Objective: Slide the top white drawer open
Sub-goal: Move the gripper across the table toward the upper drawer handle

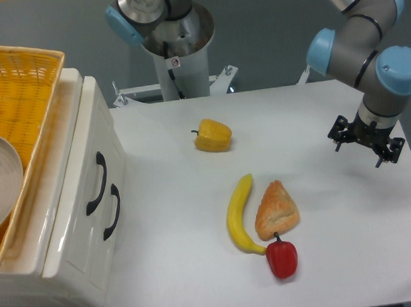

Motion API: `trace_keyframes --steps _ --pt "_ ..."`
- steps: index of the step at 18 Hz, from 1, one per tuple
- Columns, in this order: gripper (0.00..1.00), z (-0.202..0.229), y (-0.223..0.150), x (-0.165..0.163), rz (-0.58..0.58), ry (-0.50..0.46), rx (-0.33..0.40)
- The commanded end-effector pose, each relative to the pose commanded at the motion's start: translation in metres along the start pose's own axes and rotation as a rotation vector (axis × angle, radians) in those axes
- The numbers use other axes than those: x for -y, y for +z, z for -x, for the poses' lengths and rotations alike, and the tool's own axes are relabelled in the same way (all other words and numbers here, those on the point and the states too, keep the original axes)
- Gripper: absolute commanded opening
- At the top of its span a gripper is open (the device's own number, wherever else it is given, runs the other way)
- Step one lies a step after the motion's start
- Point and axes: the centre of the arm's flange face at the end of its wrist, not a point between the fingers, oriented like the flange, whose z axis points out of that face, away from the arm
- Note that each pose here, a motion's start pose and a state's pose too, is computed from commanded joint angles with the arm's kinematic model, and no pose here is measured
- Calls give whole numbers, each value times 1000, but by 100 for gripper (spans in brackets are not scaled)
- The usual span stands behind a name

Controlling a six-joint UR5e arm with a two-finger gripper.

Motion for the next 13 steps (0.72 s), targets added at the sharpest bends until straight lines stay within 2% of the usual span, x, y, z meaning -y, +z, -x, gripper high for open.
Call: trace_keyframes --steps 4,8,13 --pt "100 -39 -20 49 -2 -141 14" --pt "100 -81 -46 72 9 -174 -42" --pt "100 -136 -79 107 -69 -270 -140"
